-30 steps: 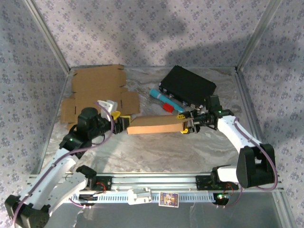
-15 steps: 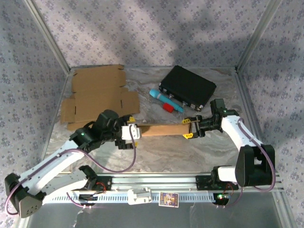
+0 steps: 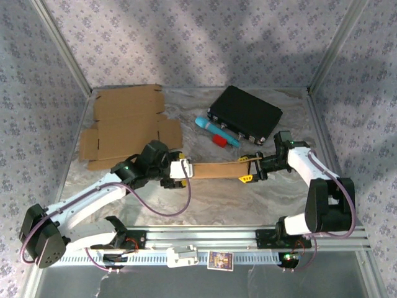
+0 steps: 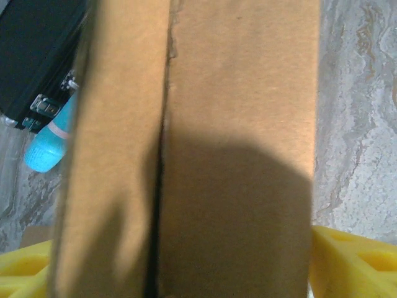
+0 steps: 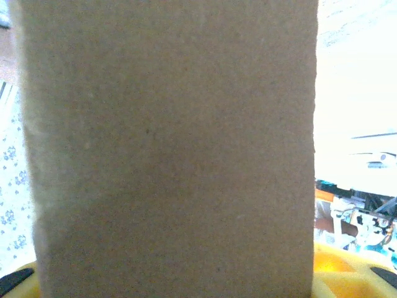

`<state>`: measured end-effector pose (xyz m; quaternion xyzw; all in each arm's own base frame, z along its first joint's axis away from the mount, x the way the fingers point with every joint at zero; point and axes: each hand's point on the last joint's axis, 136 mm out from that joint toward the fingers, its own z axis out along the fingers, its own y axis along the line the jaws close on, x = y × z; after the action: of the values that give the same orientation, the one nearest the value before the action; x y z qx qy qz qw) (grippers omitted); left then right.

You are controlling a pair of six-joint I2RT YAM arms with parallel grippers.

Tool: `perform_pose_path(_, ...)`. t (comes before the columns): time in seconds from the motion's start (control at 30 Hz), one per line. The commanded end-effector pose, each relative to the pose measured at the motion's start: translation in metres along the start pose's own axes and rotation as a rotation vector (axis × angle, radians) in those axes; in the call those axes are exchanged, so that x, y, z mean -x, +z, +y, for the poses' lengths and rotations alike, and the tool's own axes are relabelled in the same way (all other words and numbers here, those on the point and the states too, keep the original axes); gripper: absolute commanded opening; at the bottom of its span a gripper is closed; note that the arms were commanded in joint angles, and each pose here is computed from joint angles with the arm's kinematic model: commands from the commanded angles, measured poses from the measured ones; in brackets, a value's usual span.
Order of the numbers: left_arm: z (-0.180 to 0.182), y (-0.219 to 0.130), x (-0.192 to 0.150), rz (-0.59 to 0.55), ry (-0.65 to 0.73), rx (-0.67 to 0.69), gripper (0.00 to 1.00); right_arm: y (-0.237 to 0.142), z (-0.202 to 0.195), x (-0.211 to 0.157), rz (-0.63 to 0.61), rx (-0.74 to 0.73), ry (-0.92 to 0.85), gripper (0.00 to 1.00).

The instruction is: Fold the paper box

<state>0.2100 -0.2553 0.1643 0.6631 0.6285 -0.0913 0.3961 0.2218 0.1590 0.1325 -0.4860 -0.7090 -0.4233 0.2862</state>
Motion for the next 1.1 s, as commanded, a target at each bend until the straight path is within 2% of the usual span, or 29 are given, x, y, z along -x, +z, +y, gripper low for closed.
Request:
perform_pose_path(0.0, 0.006, 0.000, 0.017, -0.065, -0.035, -0.008, 0.73, 0.002, -0.010, 0.017, -0.060, -0.057, 0.045, 0.54)
perform_pose_path(0.1, 0.003, 0.003, 0.017, -0.065, -0.039, -0.033, 0.63, 0.003, -0.008, 0.023, -0.068, -0.065, 0.053, 0.59)
perform_pose_path(0.17, 0.000, 0.007, 0.016, -0.056, -0.045, -0.053, 0.60, 0.004, -0.006, 0.027, -0.076, -0.063, 0.055, 0.60)
perform_pose_path(0.37, -0.002, 0.013, 0.013, -0.022, -0.087, -0.090, 0.58, -0.003, 0.002, 0.040, -0.124, -0.059, 0.038, 0.70)
perform_pose_path(0.57, -0.002, 0.017, 0.013, 0.024, -0.147, -0.134, 0.58, -0.032, 0.017, 0.044, -0.240, -0.066, -0.031, 0.77)
perform_pose_path(0.73, -0.003, 0.017, 0.010, 0.072, -0.185, -0.166, 0.57, -0.081, 0.025, 0.044, -0.446, -0.051, -0.075, 0.80)
perform_pose_path(0.83, -0.003, 0.016, 0.009, 0.089, -0.211, -0.173, 0.57, -0.120, 0.029, 0.038, -0.639, -0.021, -0.107, 0.79)
perform_pose_path(0.93, -0.005, 0.013, 0.009, 0.110, -0.232, -0.186, 0.57, -0.164, 0.039, 0.017, -0.887, 0.013, -0.184, 0.79)
perform_pose_path(1.0, -0.005, 0.012, 0.007, 0.130, -0.253, -0.194, 0.57, -0.176, 0.037, 0.000, -0.994, 0.024, -0.254, 0.80)
perform_pose_path(1.07, -0.007, 0.010, 0.005, 0.148, -0.261, -0.205, 0.57, -0.173, 0.034, -0.012, -1.044, 0.033, -0.326, 0.79)
